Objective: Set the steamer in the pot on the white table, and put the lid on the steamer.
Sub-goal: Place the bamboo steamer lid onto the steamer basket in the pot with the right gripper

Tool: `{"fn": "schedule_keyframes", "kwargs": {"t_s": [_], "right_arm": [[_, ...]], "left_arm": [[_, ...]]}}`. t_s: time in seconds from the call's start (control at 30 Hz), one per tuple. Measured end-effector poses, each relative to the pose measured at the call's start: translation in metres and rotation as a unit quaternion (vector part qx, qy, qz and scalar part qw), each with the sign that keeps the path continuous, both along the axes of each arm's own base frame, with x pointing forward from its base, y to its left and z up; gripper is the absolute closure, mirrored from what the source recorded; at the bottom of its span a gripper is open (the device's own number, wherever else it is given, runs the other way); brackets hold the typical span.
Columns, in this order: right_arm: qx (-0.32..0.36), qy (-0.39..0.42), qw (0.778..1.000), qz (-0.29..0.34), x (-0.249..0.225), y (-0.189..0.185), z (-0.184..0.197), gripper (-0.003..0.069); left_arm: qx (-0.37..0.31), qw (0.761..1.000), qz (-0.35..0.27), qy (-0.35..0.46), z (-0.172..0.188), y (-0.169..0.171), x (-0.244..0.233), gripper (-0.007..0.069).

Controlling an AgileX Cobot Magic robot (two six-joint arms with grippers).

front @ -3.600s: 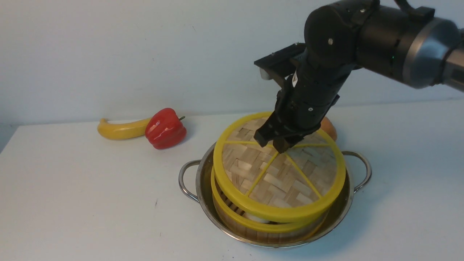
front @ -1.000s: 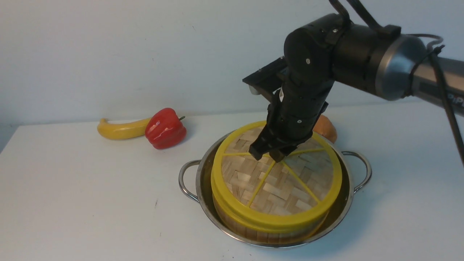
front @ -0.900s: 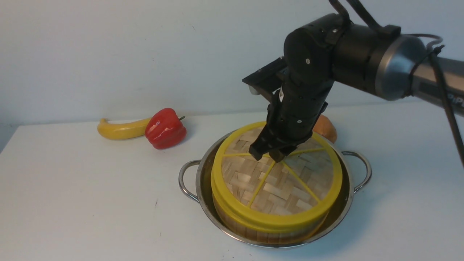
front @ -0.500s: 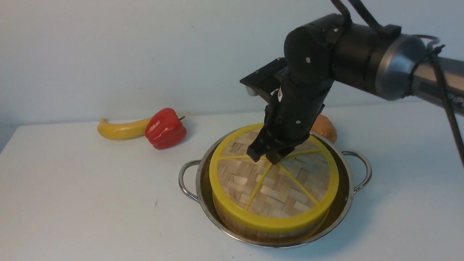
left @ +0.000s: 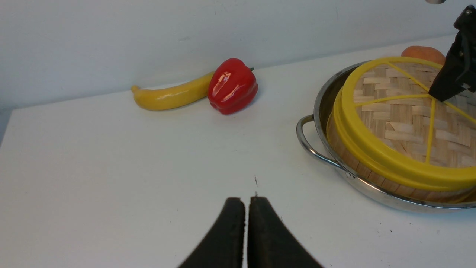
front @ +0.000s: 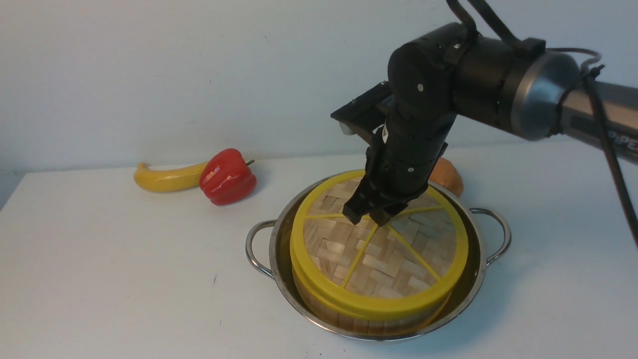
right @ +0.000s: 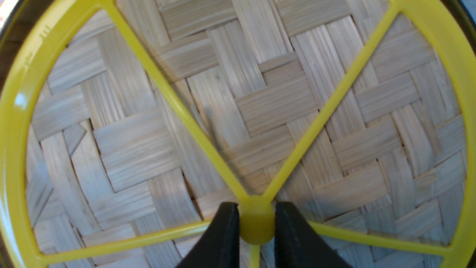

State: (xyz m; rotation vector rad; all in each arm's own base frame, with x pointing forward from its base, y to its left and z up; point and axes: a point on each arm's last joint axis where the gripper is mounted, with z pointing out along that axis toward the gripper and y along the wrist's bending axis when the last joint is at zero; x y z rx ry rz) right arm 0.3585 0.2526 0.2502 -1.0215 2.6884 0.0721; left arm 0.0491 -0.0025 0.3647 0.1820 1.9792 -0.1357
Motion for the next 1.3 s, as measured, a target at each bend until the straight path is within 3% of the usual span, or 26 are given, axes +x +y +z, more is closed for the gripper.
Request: {"fn": "schedule_keyframes", "kwargs": {"t_s": [1.3], "right_arm": [[0.005, 0.002, 1.0, 0.028, -0.0011, 0.002, 0.0001, 0.0529]], "left_arm": [[0.0, 1.0, 0.0, 0.0, 0.0, 0.0, 0.0, 0.0615]]}}
